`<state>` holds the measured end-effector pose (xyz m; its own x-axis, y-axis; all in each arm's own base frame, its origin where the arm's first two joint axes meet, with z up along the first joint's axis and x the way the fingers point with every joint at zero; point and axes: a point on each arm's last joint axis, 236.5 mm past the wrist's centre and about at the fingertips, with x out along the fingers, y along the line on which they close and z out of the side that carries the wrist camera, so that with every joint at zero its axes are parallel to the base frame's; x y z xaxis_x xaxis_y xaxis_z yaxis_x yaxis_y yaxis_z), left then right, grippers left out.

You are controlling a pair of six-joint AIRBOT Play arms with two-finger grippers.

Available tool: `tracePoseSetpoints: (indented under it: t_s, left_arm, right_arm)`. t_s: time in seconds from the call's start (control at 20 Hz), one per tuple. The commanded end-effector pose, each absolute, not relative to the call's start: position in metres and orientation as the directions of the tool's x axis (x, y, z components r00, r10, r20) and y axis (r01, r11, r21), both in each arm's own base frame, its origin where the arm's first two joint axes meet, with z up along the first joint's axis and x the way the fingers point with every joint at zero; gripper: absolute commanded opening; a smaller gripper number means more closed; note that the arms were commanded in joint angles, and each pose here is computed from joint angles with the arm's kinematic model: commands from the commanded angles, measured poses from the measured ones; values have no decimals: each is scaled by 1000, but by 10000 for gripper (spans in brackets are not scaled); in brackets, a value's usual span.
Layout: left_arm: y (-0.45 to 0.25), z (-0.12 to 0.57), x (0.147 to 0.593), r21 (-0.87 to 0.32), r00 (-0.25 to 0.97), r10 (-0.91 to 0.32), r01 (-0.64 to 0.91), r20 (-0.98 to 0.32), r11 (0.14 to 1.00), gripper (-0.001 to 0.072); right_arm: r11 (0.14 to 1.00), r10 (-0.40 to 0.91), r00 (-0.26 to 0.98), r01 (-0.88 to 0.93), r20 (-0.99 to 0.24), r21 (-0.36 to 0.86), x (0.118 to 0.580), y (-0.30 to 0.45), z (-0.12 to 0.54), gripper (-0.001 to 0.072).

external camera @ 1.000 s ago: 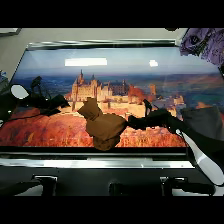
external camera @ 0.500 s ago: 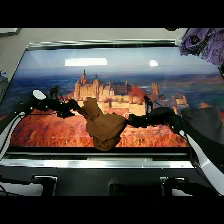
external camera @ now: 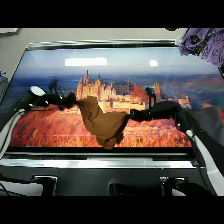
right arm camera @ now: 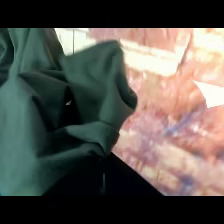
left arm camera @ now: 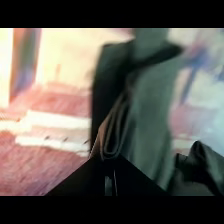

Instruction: Fold the clothes and pants, and hang the long-sleeved shirts on hangers.

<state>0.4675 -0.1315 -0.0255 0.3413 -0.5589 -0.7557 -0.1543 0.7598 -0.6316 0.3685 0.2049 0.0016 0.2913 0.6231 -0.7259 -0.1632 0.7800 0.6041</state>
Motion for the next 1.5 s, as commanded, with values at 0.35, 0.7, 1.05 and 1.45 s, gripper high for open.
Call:
tracePoseSetpoints:
  t_s: [0.35, 0.7, 1.05, 1.45]
  left_arm:
    - [2, 371, 398, -257, 891, -78, -44, -447, 965, 18]
    - [13, 455, 259, -237, 969, 41, -101, -245, 966, 17]
    - [23, 308, 348, -218, 787, 22, -198, -617, 956, 18]
    - [33, 7, 466, -164, 420, -32, -284, -907, 945, 19]
  right_arm:
    - [935, 344, 865, -350, -365, 53, 361, 111, 372, 35]
    - [944, 328, 936, -320, -126, 86, 276, 88, 456, 35]
    - [937, 299, 891, -205, -342, 284, 434, 113, 352, 35]
    - [872, 419, 563, -33, -712, 488, 561, 184, 51, 37]
